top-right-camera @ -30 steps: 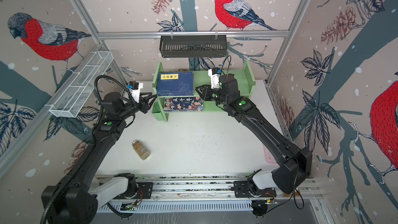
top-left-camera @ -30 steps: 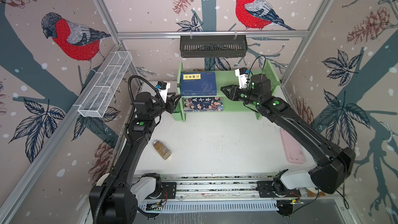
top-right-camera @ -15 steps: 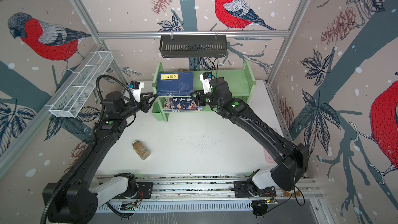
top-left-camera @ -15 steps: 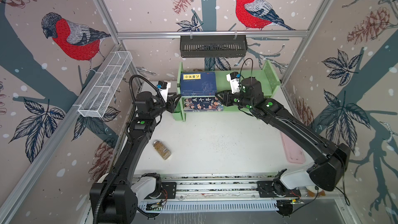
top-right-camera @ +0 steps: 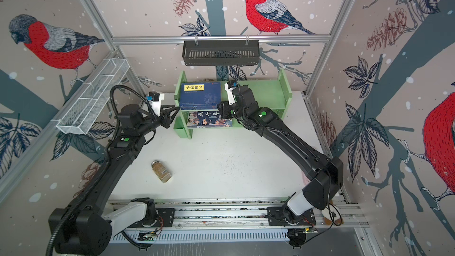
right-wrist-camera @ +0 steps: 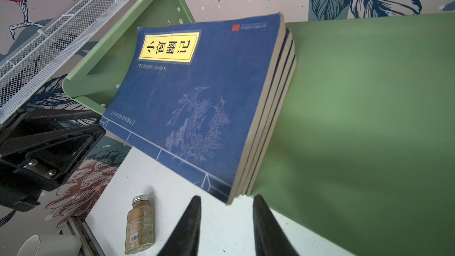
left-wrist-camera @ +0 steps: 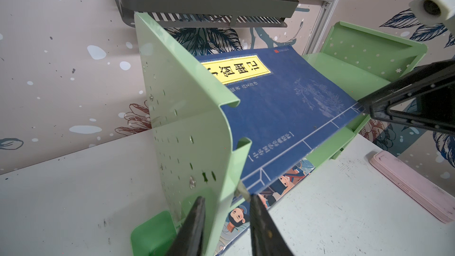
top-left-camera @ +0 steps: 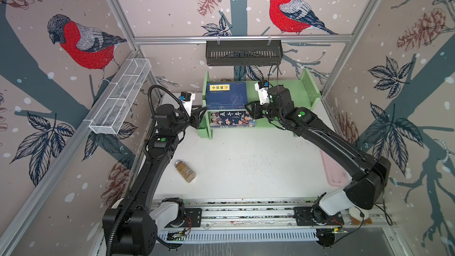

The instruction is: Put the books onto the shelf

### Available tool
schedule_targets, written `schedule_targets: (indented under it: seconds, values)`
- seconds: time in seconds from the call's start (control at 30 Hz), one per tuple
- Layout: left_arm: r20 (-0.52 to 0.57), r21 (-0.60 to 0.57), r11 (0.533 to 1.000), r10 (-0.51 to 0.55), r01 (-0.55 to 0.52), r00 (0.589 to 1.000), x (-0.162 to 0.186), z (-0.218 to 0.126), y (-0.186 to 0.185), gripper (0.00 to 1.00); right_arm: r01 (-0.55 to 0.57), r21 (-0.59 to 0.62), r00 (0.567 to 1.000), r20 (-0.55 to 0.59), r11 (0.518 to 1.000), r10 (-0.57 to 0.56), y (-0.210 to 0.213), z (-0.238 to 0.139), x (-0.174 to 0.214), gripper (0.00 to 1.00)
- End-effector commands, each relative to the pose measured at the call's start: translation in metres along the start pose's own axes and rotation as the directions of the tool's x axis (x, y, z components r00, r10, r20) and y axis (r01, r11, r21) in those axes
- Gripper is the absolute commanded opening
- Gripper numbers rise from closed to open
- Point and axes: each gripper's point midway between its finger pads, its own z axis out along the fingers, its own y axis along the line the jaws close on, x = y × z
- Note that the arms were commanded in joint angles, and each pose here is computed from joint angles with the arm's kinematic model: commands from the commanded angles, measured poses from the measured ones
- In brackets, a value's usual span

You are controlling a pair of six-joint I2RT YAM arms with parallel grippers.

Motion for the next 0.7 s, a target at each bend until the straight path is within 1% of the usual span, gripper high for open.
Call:
schedule_targets:
  seconds: [0.0, 0.13, 0.23, 0.37, 0.67]
  values:
    - [0.043, 0.002, 0.999, 0.034, -0.034, 0.999, -0.013, 0.0, -0.002, 0.32, 0.022, 0.022, 1.0, 0.012, 1.0, -0.023, -0.002, -0.001, -0.004, 0.37]
    - [0.043, 0.001, 0.999, 0.036, -0.036, 0.998, -0.013, -0.001, -0.002, 0.32, 0.025, 0.028, 1.0, 0.002, 0.999, -0.025, -0.003, 0.001, -0.002, 0.37]
    - [0.04, 0.001, 0.999, 0.036, -0.036, 0.999, -0.012, -0.002, -0.002, 0.32, 0.029, 0.018, 0.999, 0.016, 0.999, -0.029, 0.002, -0.004, -0.003, 0.37]
    - [0.04, 0.01, 0.999, 0.04, -0.041, 0.998, -0.012, -0.004, -0.006, 0.35, 0.034, -0.006, 0.999, 0.038, 0.999, -0.034, 0.008, -0.01, -0.006, 0.37]
    - [0.023, 0.02, 0.998, 0.052, -0.053, 0.998, -0.005, -0.003, -0.007, 0.32, 0.041, 0.018, 0.999, -0.004, 0.999, -0.041, 0.003, -0.004, 0.008, 0.37]
